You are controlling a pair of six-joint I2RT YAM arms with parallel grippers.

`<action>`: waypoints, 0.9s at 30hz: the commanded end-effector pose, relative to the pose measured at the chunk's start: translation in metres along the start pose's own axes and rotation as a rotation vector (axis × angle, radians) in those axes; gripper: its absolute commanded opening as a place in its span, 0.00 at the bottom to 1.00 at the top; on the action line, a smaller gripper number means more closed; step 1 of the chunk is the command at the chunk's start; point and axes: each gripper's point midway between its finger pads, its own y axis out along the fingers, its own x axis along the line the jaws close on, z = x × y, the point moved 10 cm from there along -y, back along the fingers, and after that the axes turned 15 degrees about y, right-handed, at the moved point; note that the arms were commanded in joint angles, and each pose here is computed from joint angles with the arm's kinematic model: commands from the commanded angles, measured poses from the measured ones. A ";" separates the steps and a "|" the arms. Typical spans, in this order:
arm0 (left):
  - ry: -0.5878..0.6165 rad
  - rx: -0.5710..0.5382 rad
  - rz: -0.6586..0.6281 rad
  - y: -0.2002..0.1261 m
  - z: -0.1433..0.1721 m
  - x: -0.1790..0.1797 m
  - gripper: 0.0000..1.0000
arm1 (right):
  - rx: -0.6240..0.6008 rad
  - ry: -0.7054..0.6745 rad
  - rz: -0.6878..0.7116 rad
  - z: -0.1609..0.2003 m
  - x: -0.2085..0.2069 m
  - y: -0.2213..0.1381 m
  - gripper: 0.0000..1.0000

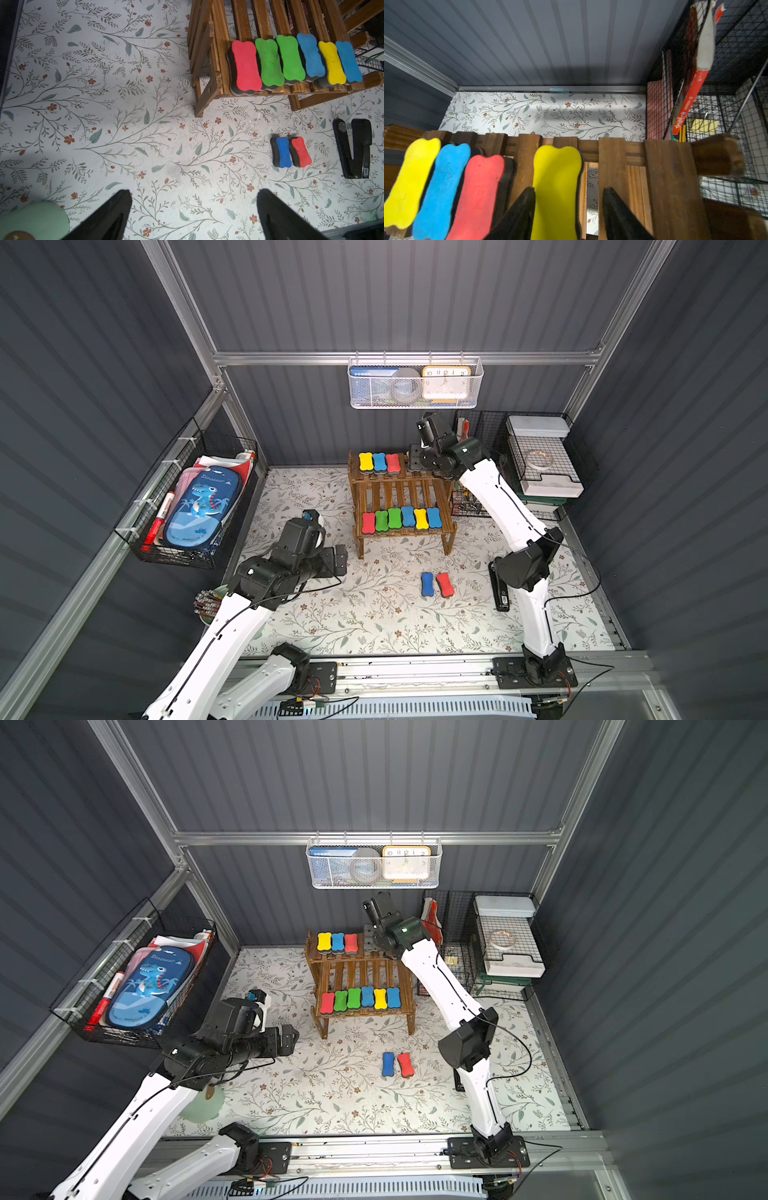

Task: Remove the whiteboard erasers from the shelf
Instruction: Pick up the whiteboard eraser from the shelf.

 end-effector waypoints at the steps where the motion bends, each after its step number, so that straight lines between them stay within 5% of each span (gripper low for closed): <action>1: 0.004 0.004 -0.001 0.000 0.000 0.001 0.99 | -0.018 -0.006 -0.067 -0.007 0.008 -0.021 0.59; 20: 0.004 0.025 -0.018 0.006 0.003 0.002 0.99 | 0.063 -0.007 0.005 0.011 0.000 0.018 0.58; 27: 0.009 0.027 -0.022 0.006 0.004 0.002 0.99 | 0.057 0.001 -0.006 0.010 0.001 0.016 0.39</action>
